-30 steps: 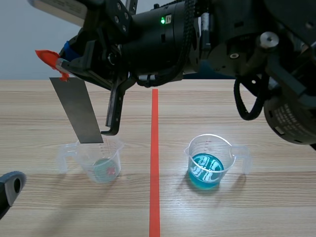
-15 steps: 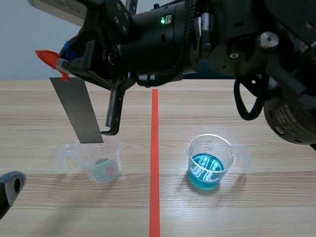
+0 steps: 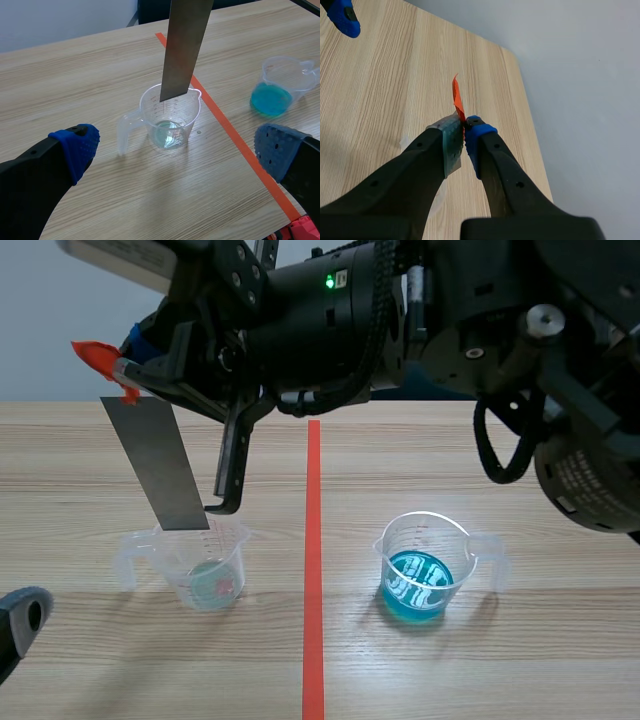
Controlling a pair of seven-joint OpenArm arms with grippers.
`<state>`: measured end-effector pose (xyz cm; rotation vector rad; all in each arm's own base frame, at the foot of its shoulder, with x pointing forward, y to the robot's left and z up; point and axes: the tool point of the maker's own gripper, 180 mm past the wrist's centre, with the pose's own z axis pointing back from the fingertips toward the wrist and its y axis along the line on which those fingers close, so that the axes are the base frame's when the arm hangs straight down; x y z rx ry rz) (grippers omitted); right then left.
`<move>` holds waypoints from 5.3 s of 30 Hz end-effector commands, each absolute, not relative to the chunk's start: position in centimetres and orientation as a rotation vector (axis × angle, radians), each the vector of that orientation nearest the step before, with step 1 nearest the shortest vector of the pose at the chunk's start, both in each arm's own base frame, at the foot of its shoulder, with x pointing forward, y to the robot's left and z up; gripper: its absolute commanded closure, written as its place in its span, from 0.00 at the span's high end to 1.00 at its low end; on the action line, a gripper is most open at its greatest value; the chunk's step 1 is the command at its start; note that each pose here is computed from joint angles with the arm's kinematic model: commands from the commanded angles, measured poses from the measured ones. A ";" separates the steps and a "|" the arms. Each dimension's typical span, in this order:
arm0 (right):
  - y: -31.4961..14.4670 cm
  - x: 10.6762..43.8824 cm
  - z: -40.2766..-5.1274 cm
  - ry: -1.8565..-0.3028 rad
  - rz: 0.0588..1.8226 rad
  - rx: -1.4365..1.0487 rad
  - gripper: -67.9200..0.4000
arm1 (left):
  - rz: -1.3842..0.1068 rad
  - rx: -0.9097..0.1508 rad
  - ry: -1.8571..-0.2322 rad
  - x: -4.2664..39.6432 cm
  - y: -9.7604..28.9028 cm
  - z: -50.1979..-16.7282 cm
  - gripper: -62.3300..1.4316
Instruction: Do the redox reaction experiment
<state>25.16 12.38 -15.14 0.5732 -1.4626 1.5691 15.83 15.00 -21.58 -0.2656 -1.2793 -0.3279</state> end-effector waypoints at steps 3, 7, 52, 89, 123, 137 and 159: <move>12.5 25.2 -14.4 -1.489 1.579 0.584 0.02 | -0.332 -0.275 -1.319 16.2 14.7 -20.6 1.00; 12.5 25.8 -15.3 -1.470 1.557 0.608 0.02 | -0.332 -0.275 -1.319 16.2 14.7 -20.6 1.00; 15.0 27.1 -24.3 -1.359 1.610 0.597 0.39 | -0.332 -0.275 -1.319 16.2 14.7 -20.6 1.00; 15.8 25.4 -24.2 -1.336 1.649 0.684 1.00 | -0.332 -0.275 -1.319 16.2 14.7 -20.6 1.00; 15.8 25.4 -24.2 -1.336 1.649 0.684 1.00 | -0.332 -0.275 -1.318 16.2 14.7 -20.6 1.00; 15.8 25.4 -24.2 -1.336 1.649 0.684 1.00 | -0.332 -0.275 -1.318 16.2 14.7 -20.6 1.00; 15.7 24.8 -25.1 -1.306 1.636 0.690 1.00 | -0.332 -0.275 -1.318 16.2 14.7 -20.6 1.00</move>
